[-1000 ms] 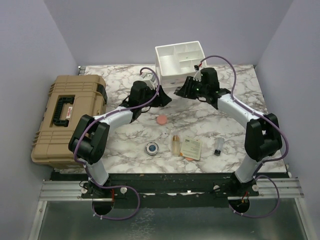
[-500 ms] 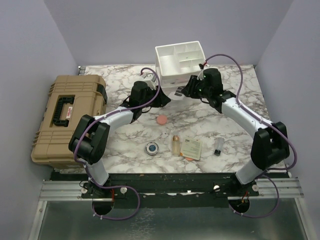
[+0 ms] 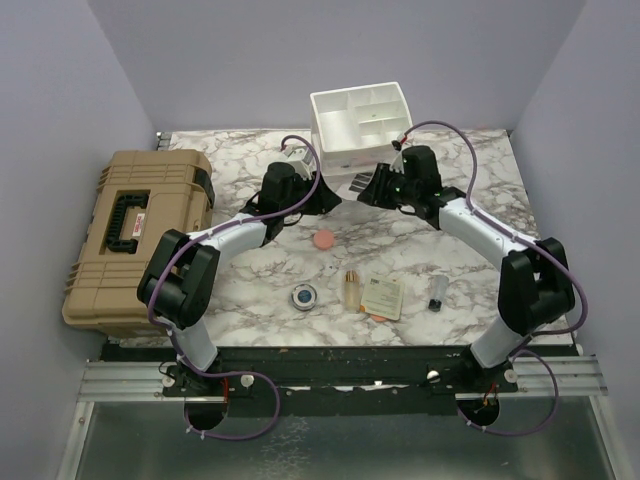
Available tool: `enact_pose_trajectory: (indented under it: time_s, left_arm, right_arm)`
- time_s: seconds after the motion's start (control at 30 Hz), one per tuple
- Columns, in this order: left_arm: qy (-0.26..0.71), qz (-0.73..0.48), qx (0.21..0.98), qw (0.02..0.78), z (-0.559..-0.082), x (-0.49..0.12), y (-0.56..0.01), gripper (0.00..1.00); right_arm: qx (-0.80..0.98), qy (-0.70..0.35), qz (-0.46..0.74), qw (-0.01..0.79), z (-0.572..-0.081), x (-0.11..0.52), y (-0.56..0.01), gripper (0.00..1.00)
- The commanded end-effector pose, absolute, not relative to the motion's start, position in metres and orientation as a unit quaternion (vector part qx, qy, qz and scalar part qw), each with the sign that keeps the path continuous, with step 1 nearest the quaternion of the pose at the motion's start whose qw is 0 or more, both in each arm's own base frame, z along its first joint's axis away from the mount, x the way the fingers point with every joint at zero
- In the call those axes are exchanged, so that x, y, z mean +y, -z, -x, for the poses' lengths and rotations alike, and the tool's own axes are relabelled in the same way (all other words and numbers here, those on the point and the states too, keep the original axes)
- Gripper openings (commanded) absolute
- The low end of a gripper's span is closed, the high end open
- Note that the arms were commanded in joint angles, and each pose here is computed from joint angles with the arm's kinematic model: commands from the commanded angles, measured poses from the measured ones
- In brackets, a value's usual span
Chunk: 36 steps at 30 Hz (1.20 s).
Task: Organize the makeup
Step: Place the makeup tool in the drawer.
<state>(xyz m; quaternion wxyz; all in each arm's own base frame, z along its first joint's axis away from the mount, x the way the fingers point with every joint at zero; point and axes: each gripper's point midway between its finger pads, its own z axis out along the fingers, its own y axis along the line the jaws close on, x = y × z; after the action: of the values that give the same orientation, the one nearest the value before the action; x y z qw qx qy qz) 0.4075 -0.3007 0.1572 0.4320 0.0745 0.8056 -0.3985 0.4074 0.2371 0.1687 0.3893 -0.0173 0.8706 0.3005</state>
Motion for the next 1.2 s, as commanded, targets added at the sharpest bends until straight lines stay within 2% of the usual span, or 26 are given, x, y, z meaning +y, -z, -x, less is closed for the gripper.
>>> enact_pose_trajectory:
  time_s: [0.0,0.27,0.5,1.0,1.17]
  left_arm:
    - [0.399,-0.076,0.799,0.444,-0.411,-0.304,-0.167,0.4]
    - [0.403,-0.079,0.795,0.447,-0.414,-0.306,-0.172,0.39]
    - [0.4,-0.079,0.795,0.449,-0.414,-0.305,-0.173,0.38]
    - [0.384,-0.085,0.808,0.438,-0.416,-0.304,-0.161,0.29]
    - [0.376,-0.085,0.814,0.434,-0.416,-0.302,-0.155,0.26]
  right_arm:
    - [0.873,-0.332,0.024,0.358,-0.403,0.253,-0.161,0.36]
    - [0.868,-0.349,0.021,0.353,-0.425,0.268,-0.157,0.36]
    - [0.839,-0.389,0.017,0.381,-0.432,0.278,-0.182,0.36]
    - [0.808,-0.449,-0.006,0.381,-0.428,0.29,-0.211,0.37]
    - [0.792,-0.439,-0.014,0.423,-0.435,0.282,-0.237,0.41]
